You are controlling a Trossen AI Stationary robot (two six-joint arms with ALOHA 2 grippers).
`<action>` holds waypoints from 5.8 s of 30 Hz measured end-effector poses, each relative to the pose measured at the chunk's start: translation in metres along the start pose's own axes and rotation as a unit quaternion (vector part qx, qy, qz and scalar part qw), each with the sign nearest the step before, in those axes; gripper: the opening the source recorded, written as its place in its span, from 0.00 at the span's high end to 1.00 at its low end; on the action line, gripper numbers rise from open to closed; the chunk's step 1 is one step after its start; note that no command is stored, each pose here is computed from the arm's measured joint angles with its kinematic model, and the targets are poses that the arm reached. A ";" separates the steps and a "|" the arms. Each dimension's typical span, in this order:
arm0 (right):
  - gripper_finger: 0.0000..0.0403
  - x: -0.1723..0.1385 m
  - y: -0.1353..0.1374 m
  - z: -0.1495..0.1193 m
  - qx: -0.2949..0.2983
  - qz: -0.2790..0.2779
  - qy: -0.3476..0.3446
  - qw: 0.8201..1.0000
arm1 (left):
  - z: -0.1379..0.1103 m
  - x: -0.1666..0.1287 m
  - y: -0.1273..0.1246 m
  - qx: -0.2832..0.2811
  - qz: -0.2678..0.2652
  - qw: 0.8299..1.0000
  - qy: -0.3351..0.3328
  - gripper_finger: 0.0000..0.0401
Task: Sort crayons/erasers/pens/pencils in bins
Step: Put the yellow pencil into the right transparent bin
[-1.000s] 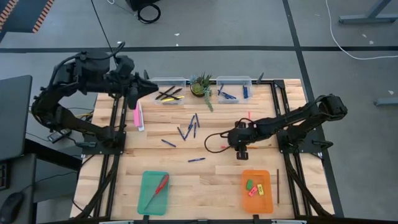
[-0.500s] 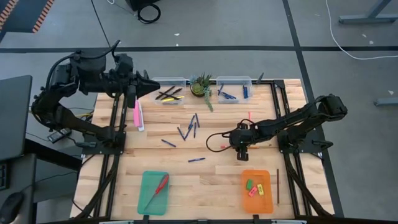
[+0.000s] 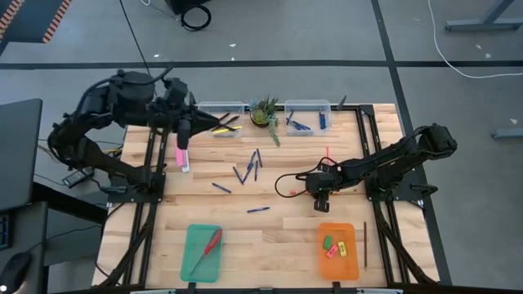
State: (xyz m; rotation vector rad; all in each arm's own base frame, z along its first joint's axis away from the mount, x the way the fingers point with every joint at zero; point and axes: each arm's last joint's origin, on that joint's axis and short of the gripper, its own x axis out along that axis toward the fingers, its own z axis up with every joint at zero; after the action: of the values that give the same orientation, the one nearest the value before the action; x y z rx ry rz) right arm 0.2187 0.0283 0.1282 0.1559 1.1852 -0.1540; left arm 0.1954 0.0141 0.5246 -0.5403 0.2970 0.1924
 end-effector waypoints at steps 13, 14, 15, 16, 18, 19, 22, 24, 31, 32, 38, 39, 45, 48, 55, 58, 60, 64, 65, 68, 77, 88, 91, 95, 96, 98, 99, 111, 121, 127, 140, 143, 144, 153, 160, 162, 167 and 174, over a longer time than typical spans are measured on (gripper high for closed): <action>0.96 -0.001 0.002 0.003 0.003 0.012 -0.002 1.000 | -0.006 0.004 -0.009 -0.016 -0.002 1.000 0.009 0.85; 0.97 -0.002 0.002 0.005 0.008 0.013 -0.005 1.000 | -0.006 0.004 -0.009 -0.018 -0.002 1.000 0.009 0.85; 0.98 -0.003 0.003 0.008 0.015 0.015 -0.009 1.000 | -0.006 0.004 -0.009 -0.018 -0.002 1.000 0.009 0.86; 0.98 -0.004 0.004 0.010 0.020 0.017 -0.012 1.000 | -0.006 0.004 -0.009 -0.018 -0.001 1.000 0.008 0.86; 0.98 -0.008 0.006 0.017 0.031 0.018 -0.023 0.999 | -0.006 0.004 -0.009 -0.018 -0.001 1.000 0.008 0.86; 0.98 -0.010 0.007 0.021 0.036 0.019 -0.032 0.999 | -0.006 0.004 -0.009 -0.018 -0.001 1.000 0.008 0.86; 0.98 -0.017 0.010 0.032 0.046 0.018 -0.051 0.998 | -0.005 0.004 -0.009 -0.019 -0.004 1.000 0.002 0.86; 0.98 -0.022 0.011 0.040 0.048 0.012 -0.065 0.997 | -0.004 0.004 -0.010 -0.020 -0.007 1.000 -0.002 0.86; 0.94 -0.024 0.012 0.030 0.035 -0.005 -0.009 0.999 | -0.003 0.004 -0.010 -0.019 -0.009 1.000 -0.006 0.87; 0.92 -0.024 0.012 0.027 0.032 -0.009 0.005 0.999 | -0.003 0.004 -0.010 -0.020 -0.009 1.000 -0.006 0.87; 0.74 -0.024 0.009 0.037 0.105 0.030 -0.018 0.994 | -0.003 0.004 -0.010 -0.020 -0.010 1.000 -0.006 0.86; 0.71 -0.025 0.007 0.040 0.119 0.030 -0.018 0.992 | -0.003 0.004 -0.010 -0.020 -0.010 1.000 -0.006 0.86; 0.67 -0.020 0.004 0.073 0.115 0.025 -0.013 0.993 | -0.001 0.004 -0.012 -0.017 -0.016 1.000 -0.016 0.88; 0.67 -0.006 0.006 0.093 0.082 0.025 0.000 0.996 | -0.001 0.000 -0.012 -0.008 -0.019 1.000 -0.020 0.88; 0.67 0.029 0.007 0.105 0.045 0.002 0.081 0.996 | 0.000 -0.012 -0.011 -0.006 -0.025 0.999 -0.031 0.86; 0.67 0.031 0.007 0.106 0.042 0.002 0.087 0.995 | 0.001 -0.018 -0.010 -0.007 -0.029 0.999 -0.039 0.87; 0.67 0.031 0.007 0.106 0.034 0.002 0.087 0.996 | 0.001 -0.019 -0.010 -0.007 -0.027 0.999 -0.040 0.88; 0.70 0.032 0.006 0.106 0.023 -0.011 0.083 0.996 | 0.002 -0.021 -0.010 -0.007 -0.022 0.999 -0.046 0.89; 0.71 0.032 0.006 0.106 0.021 -0.012 0.083 0.996 | 0.002 -0.021 -0.010 -0.007 -0.022 0.999 -0.046 0.89; 0.79 0.035 0.005 0.106 0.020 -0.014 0.082 0.996 | 0.002 -0.021 -0.010 -0.007 -0.022 0.999 -0.046 0.89; 0.93 0.032 0.001 0.109 0.036 -0.008 0.069 0.997 | 0.002 -0.021 -0.010 0.010 -0.022 0.999 -0.047 0.90; 0.93 -0.030 -0.041 0.122 0.152 -0.011 -0.013 0.988 | 0.002 -0.021 -0.010 0.010 -0.022 0.999 -0.048 0.90; 0.93 -0.045 -0.055 0.120 0.175 -0.018 -0.022 0.984 | 0.002 -0.021 -0.010 0.010 -0.023 0.999 -0.049 0.90; 0.93 -0.060 -0.073 0.119 0.221 -0.013 -0.040 0.974 | 0.003 -0.021 -0.010 0.020 -0.024 0.998 -0.055 0.90; 0.93 -0.062 -0.076 0.119 0.234 -0.011 -0.044 0.971 | 0.004 -0.021 -0.011 0.025 -0.026 0.998 -0.060 0.89; 0.93 -0.067 -0.082 0.120 0.247 -0.011 -0.059 0.967 | 0.005 -0.021 -0.012 0.031 -0.029 0.997 -0.067 0.89; 0.93 -0.069 -0.085 0.122 0.250 -0.009 -0.070 0.966 | 0.006 -0.021 -0.012 0.033 -0.031 0.996 -0.072 0.90; 0.93 -0.083 -0.115 0.210 0.212 -0.017 -0.174 0.962 | 0.014 -0.021 -0.005 0.038 -0.011 0.994 -0.099 0.90; 0.93 -0.078 -0.166 0.249 0.169 -0.062 -0.159 0.971 | 0.014 -0.032 -0.004 0.037 -0.015 0.994 -0.107 0.91; 0.93 -0.090 -0.201 0.244 0.171 -0.090 -0.164 0.967 | 0.013 -0.037 -0.004 0.033 -0.018 0.993 -0.111 0.91; 0.92 -0.094 -0.227 0.233 0.163 -0.103 -0.149 0.970 | 0.013 -0.038 -0.004 0.031 -0.019 0.993 -0.111 0.93; 0.91 -0.096 -0.240 0.224 0.164 -0.117 -0.127 0.971 | 0.013 -0.041 -0.004 0.031 -0.020 0.993 -0.113 0.92; 0.91 -0.096 -0.245 0.220 0.164 -0.123 -0.117 0.972 | 0.013 -0.042 -0.004 0.031 -0.021 0.993 -0.115 0.91; 0.91 -0.102 -0.273 0.198 0.174 -0.136 -0.071 0.973 | 0.013 -0.047 -0.004 0.023 -0.024 0.992 -0.119 0.93; 0.91 -0.101 -0.273 0.197 0.165 -0.135 -0.066 0.975 | 0.013 -0.046 -0.004 0.021 -0.024 0.992 -0.118 0.94; 0.91 -0.101 -0.273 0.197 0.166 -0.135 -0.065 0.975 | 0.013 -0.046 -0.004 0.021 -0.024 0.992 -0.118 0.93; 0.91 -0.101 -0.276 0.194 0.159 -0.137 -0.061 0.976 | 0.013 -0.046 -0.004 0.021 -0.024 0.992 -0.118 0.92; 0.91 -0.099 -0.294 0.176 0.162 -0.124 -0.037 0.978 | 0.013 -0.046 -0.004 0.022 -0.024 0.992 -0.118 0.94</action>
State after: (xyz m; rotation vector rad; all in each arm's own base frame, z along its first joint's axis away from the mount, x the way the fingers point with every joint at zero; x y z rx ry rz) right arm 0.2824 -0.2907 0.2733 0.2865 1.0965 -0.5699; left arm 0.1558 0.0133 0.5523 -0.4760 0.0581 0.2012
